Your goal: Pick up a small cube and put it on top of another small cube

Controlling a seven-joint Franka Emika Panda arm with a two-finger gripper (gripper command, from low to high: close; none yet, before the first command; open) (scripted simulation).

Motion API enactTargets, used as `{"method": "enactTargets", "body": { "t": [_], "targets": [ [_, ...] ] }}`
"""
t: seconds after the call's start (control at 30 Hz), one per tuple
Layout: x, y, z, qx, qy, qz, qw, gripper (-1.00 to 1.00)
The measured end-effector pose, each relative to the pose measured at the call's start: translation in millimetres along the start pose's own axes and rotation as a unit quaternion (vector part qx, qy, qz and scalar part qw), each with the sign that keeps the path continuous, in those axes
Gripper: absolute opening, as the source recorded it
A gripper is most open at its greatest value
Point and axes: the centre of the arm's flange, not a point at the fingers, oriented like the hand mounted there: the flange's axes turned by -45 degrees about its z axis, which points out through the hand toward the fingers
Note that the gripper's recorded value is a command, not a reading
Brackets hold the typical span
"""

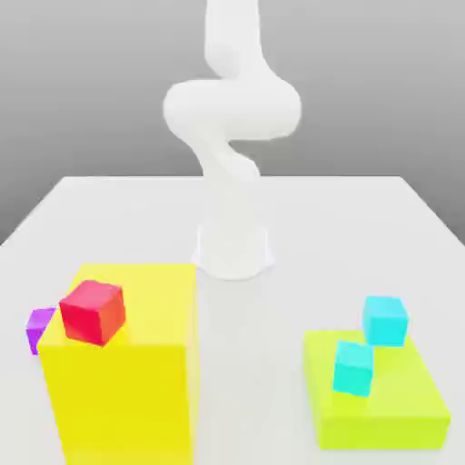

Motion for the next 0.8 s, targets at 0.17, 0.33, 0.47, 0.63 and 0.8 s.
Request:
{"method": "enactTargets", "body": {
  "t": [0.17,0.33,0.47,0.63,0.8],
  "targets": [
    [-31.8,82.3,111.7,-0.063,-0.077,0.127,0.987,0.0],
    [-98.9,169.3,195.3,-0.12,-0.144,0.254,0.949,0.0],
    [-174.4,232.5,242.3,-0.16,-0.192,0.355,0.901,0.0],
    [-291.2,297.5,273.4,-0.205,-0.244,0.484,0.815,0.0],
    [-368.9,312.9,303.4,-0.222,-0.271,0.54,0.765,0.0]
  ]
}}
